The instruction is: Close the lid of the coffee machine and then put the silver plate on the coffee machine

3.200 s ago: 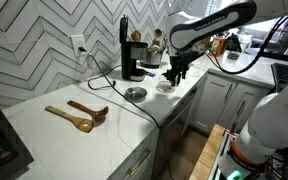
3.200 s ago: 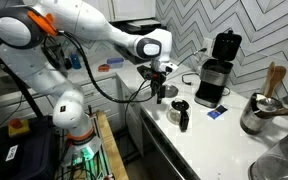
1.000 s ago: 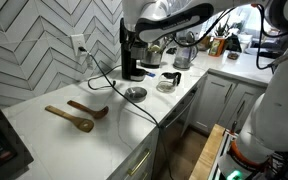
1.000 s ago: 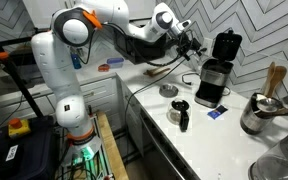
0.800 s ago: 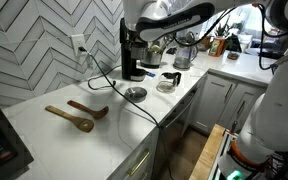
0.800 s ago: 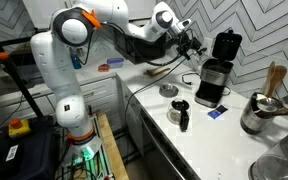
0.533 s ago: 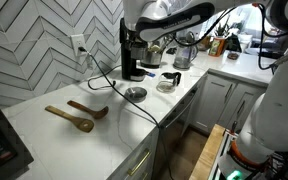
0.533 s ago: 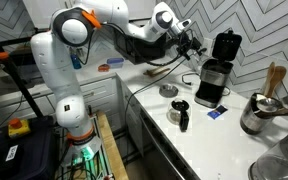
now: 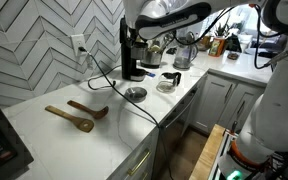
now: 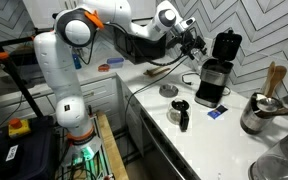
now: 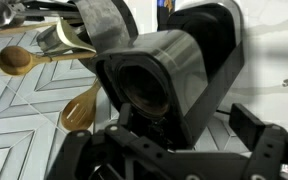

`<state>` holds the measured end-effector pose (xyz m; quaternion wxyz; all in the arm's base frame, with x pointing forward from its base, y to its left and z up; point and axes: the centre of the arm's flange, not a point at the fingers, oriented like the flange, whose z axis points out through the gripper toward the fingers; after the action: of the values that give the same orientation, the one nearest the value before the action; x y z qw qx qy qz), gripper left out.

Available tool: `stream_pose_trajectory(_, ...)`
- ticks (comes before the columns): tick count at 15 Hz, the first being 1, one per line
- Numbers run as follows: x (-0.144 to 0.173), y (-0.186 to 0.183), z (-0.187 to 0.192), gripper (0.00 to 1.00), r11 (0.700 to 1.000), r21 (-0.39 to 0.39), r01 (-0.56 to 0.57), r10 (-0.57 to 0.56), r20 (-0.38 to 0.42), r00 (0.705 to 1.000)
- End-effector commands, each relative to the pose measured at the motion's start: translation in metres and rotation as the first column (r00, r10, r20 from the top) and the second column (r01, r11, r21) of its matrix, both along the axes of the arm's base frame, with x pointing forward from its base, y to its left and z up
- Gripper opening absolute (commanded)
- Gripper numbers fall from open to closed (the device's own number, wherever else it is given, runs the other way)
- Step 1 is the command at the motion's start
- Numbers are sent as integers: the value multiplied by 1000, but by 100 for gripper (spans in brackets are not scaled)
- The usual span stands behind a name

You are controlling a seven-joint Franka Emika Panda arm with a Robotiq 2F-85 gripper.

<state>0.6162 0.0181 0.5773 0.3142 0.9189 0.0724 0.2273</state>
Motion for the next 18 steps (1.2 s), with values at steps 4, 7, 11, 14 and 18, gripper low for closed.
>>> stream_pose_trajectory(4, 52, 8, 11, 100, 1000, -12, -2, 5, 217, 976)
stream_pose_trajectory(7, 65, 15, 12, 100, 1000, -6, 20, -17, 293, 956)
stream_pose_trajectory(11, 73, 15, 16, 100, 997, 39, 69, -79, 418, 905)
stream_pose_trajectory(14, 75, 13, 19, 100, 993, 72, 90, -114, 494, 862)
stream_pose_trajectory(18, 72, 11, 17, 100, 988, 115, 106, -152, 553, 819)
